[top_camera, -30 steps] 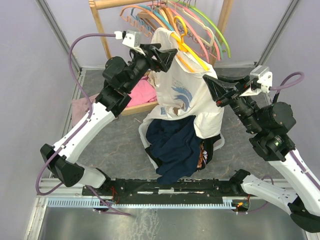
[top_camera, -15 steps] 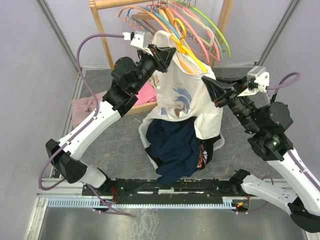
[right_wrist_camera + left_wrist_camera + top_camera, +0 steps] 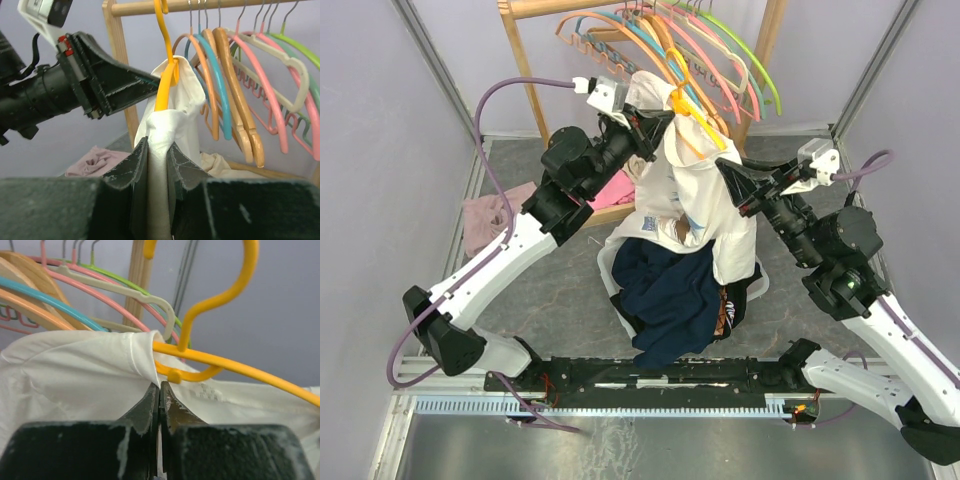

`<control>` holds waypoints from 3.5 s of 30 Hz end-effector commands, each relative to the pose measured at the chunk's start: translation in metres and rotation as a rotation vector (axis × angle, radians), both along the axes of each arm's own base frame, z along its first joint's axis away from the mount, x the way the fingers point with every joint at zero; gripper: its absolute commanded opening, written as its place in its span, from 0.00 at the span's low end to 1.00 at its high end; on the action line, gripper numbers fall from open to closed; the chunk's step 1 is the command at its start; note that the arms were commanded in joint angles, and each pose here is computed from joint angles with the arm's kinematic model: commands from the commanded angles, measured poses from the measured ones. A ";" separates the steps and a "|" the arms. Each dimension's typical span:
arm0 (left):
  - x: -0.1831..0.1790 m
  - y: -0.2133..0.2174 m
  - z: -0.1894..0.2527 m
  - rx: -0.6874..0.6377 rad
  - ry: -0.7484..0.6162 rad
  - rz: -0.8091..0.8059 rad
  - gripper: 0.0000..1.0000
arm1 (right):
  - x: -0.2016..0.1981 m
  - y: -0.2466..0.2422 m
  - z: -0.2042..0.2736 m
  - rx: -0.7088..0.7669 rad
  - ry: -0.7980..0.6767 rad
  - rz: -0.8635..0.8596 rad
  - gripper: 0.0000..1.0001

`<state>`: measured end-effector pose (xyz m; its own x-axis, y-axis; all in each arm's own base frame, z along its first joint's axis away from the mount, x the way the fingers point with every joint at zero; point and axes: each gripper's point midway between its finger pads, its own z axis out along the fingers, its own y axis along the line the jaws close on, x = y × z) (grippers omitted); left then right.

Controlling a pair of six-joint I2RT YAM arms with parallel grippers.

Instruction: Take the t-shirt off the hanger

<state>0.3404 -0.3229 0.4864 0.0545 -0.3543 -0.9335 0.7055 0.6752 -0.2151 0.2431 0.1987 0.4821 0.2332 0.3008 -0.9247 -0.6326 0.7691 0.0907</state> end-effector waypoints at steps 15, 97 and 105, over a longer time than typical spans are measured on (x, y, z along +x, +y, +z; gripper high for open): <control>-0.031 -0.002 0.008 0.081 -0.037 0.033 0.44 | -0.011 -0.011 0.035 0.093 -0.097 -0.010 0.02; 0.004 0.046 0.110 0.126 -0.253 0.397 0.03 | -0.035 -0.031 -0.021 -0.100 0.105 -0.009 0.67; 0.000 0.052 0.117 0.112 -0.247 0.405 0.03 | -0.032 -0.038 -0.056 -0.118 0.176 -0.048 0.37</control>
<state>0.3548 -0.2896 0.5628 0.3085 -0.1100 -0.9448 0.4270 0.9036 0.0342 0.2047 0.1627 0.4443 0.1139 0.1943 -0.9743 -0.6086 0.7888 0.0862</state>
